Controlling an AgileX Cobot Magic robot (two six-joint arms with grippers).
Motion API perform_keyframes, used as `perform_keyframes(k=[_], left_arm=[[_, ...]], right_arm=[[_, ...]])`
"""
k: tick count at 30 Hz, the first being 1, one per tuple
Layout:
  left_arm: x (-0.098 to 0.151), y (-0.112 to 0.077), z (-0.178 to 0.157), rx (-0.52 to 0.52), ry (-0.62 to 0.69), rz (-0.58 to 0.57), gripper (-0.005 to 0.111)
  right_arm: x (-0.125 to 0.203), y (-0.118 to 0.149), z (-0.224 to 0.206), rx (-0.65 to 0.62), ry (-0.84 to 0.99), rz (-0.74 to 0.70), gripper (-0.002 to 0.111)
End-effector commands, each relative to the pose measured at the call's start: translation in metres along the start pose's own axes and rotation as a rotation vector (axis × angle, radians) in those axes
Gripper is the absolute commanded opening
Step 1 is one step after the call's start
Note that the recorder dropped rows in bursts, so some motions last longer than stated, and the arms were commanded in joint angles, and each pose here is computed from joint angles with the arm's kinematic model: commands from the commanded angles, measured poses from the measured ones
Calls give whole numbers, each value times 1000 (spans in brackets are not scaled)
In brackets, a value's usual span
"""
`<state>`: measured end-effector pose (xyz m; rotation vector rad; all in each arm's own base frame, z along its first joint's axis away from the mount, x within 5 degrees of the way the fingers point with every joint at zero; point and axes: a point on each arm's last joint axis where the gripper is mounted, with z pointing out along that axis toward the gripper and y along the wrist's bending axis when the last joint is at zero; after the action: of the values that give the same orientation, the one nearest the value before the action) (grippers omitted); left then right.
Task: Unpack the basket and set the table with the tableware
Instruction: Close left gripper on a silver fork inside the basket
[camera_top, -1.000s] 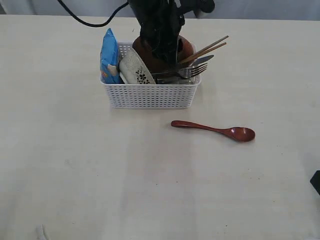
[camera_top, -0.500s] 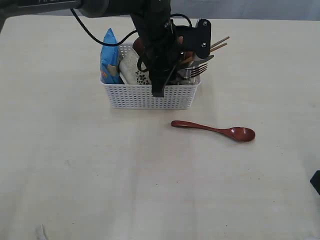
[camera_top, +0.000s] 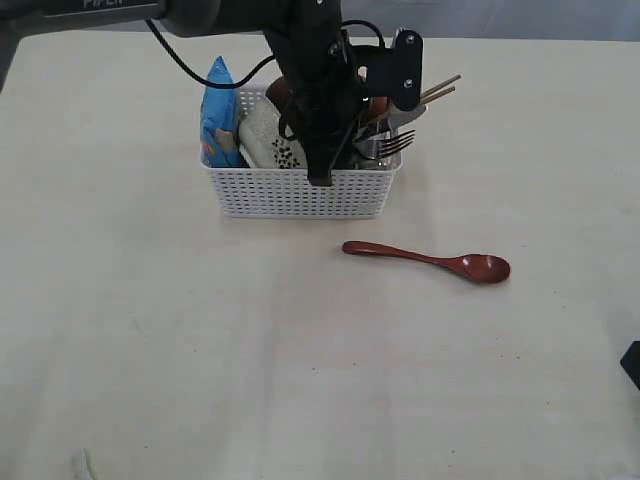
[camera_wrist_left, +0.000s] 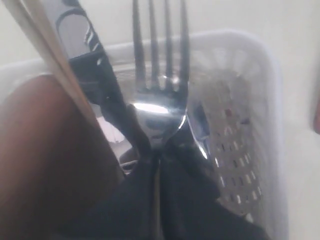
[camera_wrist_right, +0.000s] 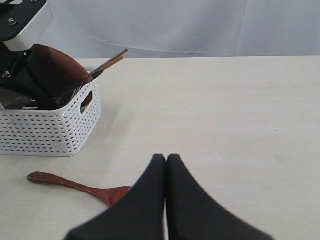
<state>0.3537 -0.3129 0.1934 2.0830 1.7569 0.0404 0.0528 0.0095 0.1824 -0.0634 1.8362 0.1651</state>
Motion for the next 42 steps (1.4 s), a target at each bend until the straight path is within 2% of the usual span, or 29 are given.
perform_keyframes(k=[1, 10, 13, 15, 19, 20, 25, 38, 40, 42], left_arm=[[2, -7, 10, 53, 20, -14, 0], [-3, 0, -16, -2, -19, -15, 0], [-2, -2, -17, 10, -11, -24, 1], [-2, -2, -17, 16, -8, -27, 10], [-2, 0, -17, -7, -7, -47, 51], [-1, 2, -17, -31, 0, -69, 54], [2, 3, -16, -37, 33, -49, 41], [4, 2, 13, -42, 31, -25, 42], [3, 3, 13, -50, 25, -25, 33], [3, 3, 13, -52, 24, -25, 15]], right_arm=[[0, 0, 0, 5, -11, -6, -1], [0, 0, 0, 5, -11, -6, -1], [0, 0, 0, 5, -11, -6, -1], [0, 0, 0, 5, -11, -6, -1], [0, 0, 0, 5, -11, -6, -1], [0, 0, 0, 5, -11, -6, -1], [0, 0, 0, 5, -11, -6, -1], [0, 0, 0, 5, -11, -6, -1], [0, 0, 0, 5, -11, -6, -1], [0, 0, 0, 5, -11, -6, -1]])
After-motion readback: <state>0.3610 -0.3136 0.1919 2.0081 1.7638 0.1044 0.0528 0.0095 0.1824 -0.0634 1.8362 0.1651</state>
